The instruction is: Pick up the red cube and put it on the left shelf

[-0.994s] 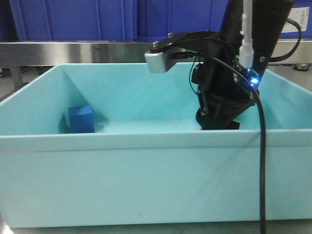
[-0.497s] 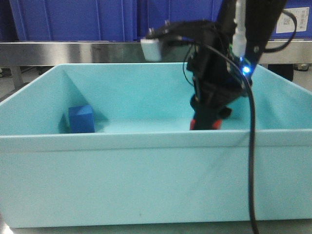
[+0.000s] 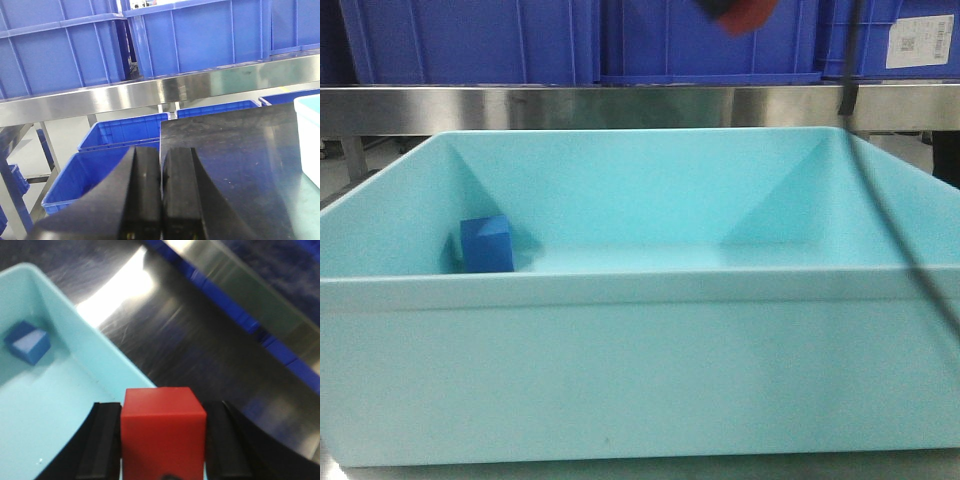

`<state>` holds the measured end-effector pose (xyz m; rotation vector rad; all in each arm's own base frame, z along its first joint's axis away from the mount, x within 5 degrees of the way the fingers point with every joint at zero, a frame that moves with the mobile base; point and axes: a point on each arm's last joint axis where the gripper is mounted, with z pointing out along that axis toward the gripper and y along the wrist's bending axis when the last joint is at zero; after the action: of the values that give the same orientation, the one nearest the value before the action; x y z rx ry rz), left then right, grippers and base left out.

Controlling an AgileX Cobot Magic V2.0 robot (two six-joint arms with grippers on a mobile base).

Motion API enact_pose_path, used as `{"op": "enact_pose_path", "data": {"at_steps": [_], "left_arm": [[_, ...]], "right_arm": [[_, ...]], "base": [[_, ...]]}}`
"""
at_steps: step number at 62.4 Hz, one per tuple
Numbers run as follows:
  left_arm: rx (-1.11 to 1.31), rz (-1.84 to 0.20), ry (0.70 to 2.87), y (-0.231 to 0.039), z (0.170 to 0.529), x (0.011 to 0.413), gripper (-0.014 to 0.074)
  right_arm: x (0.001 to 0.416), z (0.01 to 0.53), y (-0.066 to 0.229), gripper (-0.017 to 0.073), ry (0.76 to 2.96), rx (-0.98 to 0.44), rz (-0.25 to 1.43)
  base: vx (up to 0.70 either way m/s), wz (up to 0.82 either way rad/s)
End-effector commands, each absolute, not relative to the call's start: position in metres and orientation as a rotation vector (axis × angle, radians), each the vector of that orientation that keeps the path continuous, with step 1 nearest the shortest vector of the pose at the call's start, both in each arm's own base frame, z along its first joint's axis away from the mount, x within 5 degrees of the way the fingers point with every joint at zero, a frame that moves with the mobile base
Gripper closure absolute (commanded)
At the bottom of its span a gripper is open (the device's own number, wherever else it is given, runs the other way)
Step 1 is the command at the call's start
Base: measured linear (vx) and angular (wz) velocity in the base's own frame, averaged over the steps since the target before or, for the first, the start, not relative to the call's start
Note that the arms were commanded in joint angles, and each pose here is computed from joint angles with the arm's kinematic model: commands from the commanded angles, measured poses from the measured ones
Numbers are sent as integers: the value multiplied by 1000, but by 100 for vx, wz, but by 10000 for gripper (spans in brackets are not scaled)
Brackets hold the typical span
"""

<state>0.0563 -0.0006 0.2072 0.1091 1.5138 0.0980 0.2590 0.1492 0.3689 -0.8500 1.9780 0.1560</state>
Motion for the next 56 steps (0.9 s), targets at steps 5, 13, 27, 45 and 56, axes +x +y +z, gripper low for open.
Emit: {"op": "enact_pose_path", "data": {"at_steps": [5, 13, 27, 45, 56], "left_arm": [[101, 97, 1443, -1, 208, 56, 488], [101, 97, 1443, -1, 208, 56, 488], [101, 97, 1443, -1, 208, 56, 488], [101, 97, 1443, -1, 208, 56, 488], [101, 97, 1443, -1, 208, 56, 488]], "right_arm": [[228, 404, 124, 501, 1813, -731, 170], [202, 400, 110, 501, 1766, -691, 195], [158, 374, 88, 501, 1735, -627, 261], [121, 335, 65, 501, 1729, -579, 271], [113, 324, 48, 501, 1742, -444, 248]], "base": [[0, 0], [0, 0], [0, 0], [0, 0], [0, 0]]}}
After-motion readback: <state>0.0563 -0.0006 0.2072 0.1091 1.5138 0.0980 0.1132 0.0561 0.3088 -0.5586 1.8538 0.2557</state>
